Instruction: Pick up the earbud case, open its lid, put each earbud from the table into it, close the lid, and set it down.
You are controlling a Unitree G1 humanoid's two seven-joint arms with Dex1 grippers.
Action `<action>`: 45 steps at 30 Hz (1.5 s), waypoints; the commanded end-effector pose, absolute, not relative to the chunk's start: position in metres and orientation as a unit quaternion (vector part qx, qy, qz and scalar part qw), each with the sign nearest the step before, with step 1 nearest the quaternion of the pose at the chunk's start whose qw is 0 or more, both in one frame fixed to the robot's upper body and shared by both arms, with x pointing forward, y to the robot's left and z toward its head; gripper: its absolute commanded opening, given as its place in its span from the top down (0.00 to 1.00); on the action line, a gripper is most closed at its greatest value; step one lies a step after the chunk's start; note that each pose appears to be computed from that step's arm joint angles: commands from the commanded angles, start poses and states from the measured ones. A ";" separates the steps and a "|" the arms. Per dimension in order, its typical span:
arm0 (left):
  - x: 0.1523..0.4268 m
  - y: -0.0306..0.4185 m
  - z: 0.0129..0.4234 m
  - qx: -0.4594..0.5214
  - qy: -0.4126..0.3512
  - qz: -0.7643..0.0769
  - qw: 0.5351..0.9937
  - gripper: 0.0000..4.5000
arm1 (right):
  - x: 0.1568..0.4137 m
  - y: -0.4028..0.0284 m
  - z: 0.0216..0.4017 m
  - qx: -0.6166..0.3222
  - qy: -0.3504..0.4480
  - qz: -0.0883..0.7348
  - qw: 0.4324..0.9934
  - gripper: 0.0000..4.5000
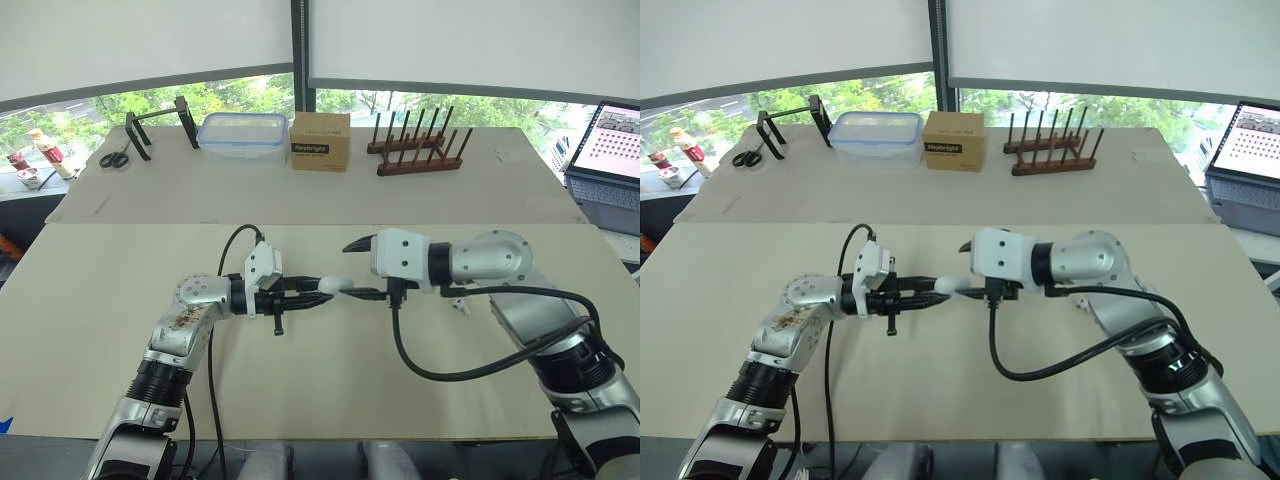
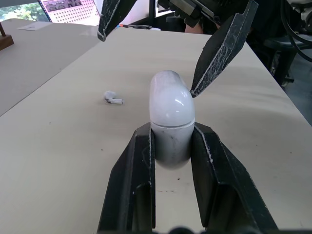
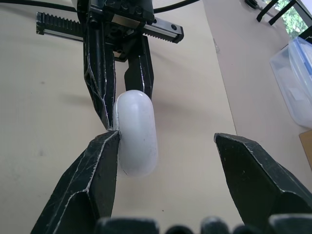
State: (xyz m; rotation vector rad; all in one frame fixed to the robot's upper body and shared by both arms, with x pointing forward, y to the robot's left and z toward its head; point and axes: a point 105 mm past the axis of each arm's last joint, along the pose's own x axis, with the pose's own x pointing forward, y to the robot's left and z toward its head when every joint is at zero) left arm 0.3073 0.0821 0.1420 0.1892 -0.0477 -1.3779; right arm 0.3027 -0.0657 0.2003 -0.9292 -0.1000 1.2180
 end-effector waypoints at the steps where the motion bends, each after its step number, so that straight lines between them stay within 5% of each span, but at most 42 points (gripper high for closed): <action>1: 0.297 0.077 0.152 0.107 -0.042 -0.659 0.744 0.89 | 0.307 -0.064 0.222 -0.418 -0.079 0.527 0.735 0.24; 18: 0.298 0.079 0.156 0.102 -0.045 -0.643 0.757 0.89 | 0.299 -0.074 0.232 -0.377 -0.075 0.535 0.752 0.24; 28: 0.314 0.100 0.163 0.088 -0.074 -0.570 0.813 0.89 | 0.275 -0.164 0.188 -0.315 -0.003 0.411 0.856 0.24; 37: 0.315 0.112 0.158 0.089 -0.070 -0.549 0.828 0.89 | 0.226 -0.238 0.120 -0.274 0.067 0.263 0.923 0.24; 41: 0.314 0.115 0.154 0.090 -0.065 -0.548 0.829 0.89 | 0.216 -0.260 0.110 -0.252 0.100 0.227 0.935 0.01; 45: 0.314 0.116 0.154 0.091 -0.062 -0.549 0.829 0.89 | 0.221 -0.264 0.115 -0.241 0.102 0.204 0.943 0.00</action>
